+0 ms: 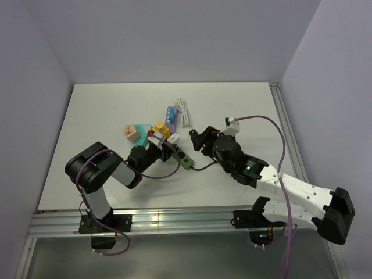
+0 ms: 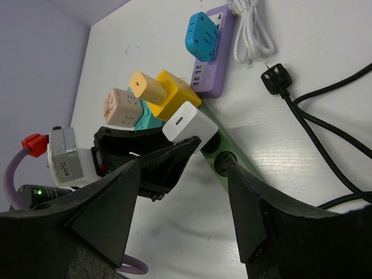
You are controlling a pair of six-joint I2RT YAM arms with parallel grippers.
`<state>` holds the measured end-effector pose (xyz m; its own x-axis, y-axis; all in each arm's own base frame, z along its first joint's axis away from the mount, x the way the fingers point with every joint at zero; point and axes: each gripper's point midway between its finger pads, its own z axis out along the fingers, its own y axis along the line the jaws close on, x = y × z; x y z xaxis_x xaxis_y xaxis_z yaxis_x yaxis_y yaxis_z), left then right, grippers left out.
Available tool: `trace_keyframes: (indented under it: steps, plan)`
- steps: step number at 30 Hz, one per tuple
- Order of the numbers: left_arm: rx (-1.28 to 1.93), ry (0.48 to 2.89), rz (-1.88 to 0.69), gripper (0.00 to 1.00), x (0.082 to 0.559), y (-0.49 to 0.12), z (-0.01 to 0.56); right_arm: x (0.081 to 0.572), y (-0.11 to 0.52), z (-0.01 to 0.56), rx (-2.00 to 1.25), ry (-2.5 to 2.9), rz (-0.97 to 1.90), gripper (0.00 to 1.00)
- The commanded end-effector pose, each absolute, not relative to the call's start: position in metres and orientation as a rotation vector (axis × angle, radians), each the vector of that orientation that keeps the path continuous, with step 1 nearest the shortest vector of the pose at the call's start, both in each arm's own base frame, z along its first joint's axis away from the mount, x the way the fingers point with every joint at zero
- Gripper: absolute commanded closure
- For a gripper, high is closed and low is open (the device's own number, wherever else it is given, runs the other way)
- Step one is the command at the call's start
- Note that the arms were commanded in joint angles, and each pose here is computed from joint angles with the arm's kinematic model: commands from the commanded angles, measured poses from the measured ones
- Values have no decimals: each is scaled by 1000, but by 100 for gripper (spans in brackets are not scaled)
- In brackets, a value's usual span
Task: Insert the plug
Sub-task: Pick up the plug from the center of the board, then insert the plug into the socket.
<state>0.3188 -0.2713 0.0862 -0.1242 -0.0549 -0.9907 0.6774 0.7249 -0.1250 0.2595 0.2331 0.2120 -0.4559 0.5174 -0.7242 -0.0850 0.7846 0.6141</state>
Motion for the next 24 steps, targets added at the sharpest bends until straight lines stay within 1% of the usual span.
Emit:
trace_keyframes:
  steps: [1, 9, 19, 24]
  plan:
    - [471, 1261, -755, 100, 318, -278, 161, 264, 234, 223, 324, 1893, 736, 32]
    - [557, 1254, -745, 100, 306, -278, 155, 263, 236, 225, 314, 1889, 751, 32]
    - [563, 1261, -726, 100, 306, -267, 148, 264, 243, 224, 287, 1900, 763, 32]
    - [593, 1277, -758, 99, 309, -271, 139, 262, 258, 225, 127, 1878, 794, 35]
